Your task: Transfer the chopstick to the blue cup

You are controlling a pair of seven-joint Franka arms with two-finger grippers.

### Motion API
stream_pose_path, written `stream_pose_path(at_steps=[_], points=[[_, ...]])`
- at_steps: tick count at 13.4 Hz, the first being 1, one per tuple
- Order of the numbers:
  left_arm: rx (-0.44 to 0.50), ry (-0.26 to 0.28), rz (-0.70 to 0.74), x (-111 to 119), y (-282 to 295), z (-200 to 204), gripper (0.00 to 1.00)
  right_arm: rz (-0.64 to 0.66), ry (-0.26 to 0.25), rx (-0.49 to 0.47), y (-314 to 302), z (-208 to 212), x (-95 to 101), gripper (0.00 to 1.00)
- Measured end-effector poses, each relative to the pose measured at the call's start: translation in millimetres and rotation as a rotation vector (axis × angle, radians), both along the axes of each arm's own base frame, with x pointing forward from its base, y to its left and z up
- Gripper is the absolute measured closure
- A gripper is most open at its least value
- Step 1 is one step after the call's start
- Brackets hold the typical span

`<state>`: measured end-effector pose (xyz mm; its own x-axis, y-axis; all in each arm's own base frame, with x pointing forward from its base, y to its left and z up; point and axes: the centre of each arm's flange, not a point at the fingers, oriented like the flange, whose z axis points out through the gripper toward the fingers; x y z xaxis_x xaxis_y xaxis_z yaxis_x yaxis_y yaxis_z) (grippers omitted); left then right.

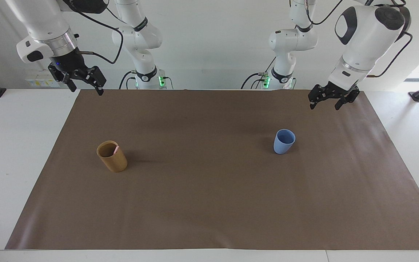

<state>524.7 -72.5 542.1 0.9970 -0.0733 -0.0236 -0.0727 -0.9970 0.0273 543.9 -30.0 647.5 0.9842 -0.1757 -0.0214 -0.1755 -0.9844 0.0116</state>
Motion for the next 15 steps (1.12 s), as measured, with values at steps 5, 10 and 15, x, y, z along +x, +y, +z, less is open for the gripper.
stream_pose_path(at_steps=[5, 10, 15], points=[[-0.007, -0.024, 0.084, 0, -17, -66, 0.00, 0.000, 0.000, 0.000, 0, 0, 0.0, 0.00], [-0.039, 0.019, 0.100, -12, -30, -115, 0.00, 0.001, 0.000, 0.000, 0, 0, 0.0, 0.00], [-0.034, 0.049, 0.089, -17, -40, -152, 0.00, 0.001, 0.000, 0.000, 0, 0, 0.0, 0.00]])
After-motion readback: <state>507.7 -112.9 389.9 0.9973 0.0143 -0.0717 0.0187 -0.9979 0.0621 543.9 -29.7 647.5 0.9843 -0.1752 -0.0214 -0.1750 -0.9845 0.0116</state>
